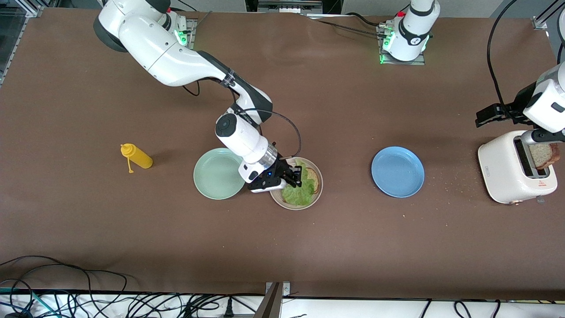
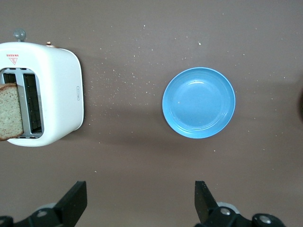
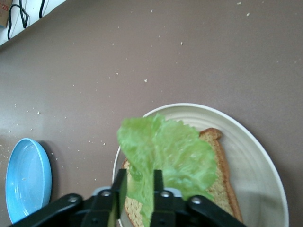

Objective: Make sandwich on beige plate with both arms
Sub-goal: 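Open the right gripper and withdraw it toward the mustard bottle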

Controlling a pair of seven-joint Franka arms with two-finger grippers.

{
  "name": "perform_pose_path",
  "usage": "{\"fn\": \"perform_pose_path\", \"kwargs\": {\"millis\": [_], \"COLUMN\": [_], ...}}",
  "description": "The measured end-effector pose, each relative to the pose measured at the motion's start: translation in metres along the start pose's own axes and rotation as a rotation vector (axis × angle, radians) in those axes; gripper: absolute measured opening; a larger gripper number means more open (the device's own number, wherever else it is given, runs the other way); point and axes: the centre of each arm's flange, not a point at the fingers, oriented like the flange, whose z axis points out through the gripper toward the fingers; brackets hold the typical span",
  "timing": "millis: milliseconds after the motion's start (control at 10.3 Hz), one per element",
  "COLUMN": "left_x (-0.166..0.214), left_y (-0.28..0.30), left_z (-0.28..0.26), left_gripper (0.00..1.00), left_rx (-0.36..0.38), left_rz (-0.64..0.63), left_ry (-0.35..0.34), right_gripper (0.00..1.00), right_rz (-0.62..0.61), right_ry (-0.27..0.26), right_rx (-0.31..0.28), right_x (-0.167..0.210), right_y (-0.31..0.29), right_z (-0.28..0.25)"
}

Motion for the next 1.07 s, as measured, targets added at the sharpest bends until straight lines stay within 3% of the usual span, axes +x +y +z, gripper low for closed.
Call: {"fn": "perform_pose_path", "kwargs": {"millis": [97,292,389,681,778,1070], "left_x": [0.000,0.001,0.002,0.003,0.003,0.003], "left_y": [0.000,0.003,0.003,0.002,0.002,0.001], "left_z": [0.000,0.003,0.004,0.005,0.005,0.005], "left_gripper": [1.00,1.00,1.00,1.00,1.00,1.00], "left_rx": [0.000,0.000,0.000,0.000,0.000,-0.001], "left_rz": [0.001,0.005,0.005,0.004,0.004,0.002], "left_ry": [-0.002,-0.007,-0.010,-0.011,-0.011,-0.011], "right_gripper": [0.45,0.52,0.54,0.94,1.00,1.00], "right_rz": [0.002,0.015,0.028,0.068,0.079,0.082], "right_ry": [0.004,0.011,-0.009,-0.075,-0.118,-0.262], "right_rx": [0.001,-0.012,-0.057,-0.226,-0.299,-0.504], "right_x": [0.003,0.017,0.037,0.097,0.107,0.116], "right_y": [0.000,0.007,0.014,0.035,0.039,0.056], "right_z": [-0.001,-0.011,-0.029,-0.123,-0.158,-0.260]}}
